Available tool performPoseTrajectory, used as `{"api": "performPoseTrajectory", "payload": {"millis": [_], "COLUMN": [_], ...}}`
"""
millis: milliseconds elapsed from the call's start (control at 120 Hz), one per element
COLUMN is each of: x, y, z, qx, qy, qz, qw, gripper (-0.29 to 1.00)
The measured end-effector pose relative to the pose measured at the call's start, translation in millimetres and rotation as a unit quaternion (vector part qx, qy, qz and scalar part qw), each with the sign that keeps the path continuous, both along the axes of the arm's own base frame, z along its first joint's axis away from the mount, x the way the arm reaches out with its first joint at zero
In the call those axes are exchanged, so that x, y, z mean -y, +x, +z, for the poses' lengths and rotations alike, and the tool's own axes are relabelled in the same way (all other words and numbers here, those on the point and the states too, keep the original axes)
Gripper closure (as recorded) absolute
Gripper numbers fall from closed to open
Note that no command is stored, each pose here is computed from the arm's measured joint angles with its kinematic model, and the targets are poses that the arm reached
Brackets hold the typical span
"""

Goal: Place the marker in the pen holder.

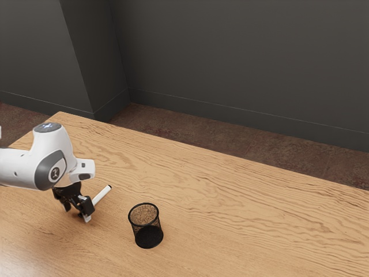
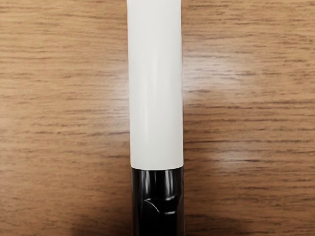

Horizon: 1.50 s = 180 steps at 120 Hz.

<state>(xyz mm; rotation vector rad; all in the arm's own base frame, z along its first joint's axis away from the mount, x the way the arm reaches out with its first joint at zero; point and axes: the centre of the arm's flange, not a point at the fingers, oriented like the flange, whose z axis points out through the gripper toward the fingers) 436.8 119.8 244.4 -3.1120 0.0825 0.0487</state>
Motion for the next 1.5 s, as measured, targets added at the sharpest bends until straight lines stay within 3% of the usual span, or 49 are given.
{"api": "performPoseTrajectory", "payload": {"millis": [467, 800, 1000, 1058, 1133, 1308, 1500], "x": [5, 9, 10, 11, 10, 11, 11], "y": [16, 18, 19, 21, 23, 22, 22], "z": [-6, -6, -5, -1, 1, -2, -3], "qx": [0.007, 0.01, 0.012, 0.016, 0.02, 0.019, 0.018], "qy": [0.015, 0.014, 0.034, 0.038, 0.039, 0.023, 0.019], "qz": [-0.011, -0.006, 0.006, 0.015, 0.034, 0.052, 0.048], "qw": [1.0, 1.0, 0.999, 0.999, 0.998, 0.998, 0.999], "gripper": [0.03, 0.4, 0.48, 0.64, 0.73, 0.79, 0.72]}}
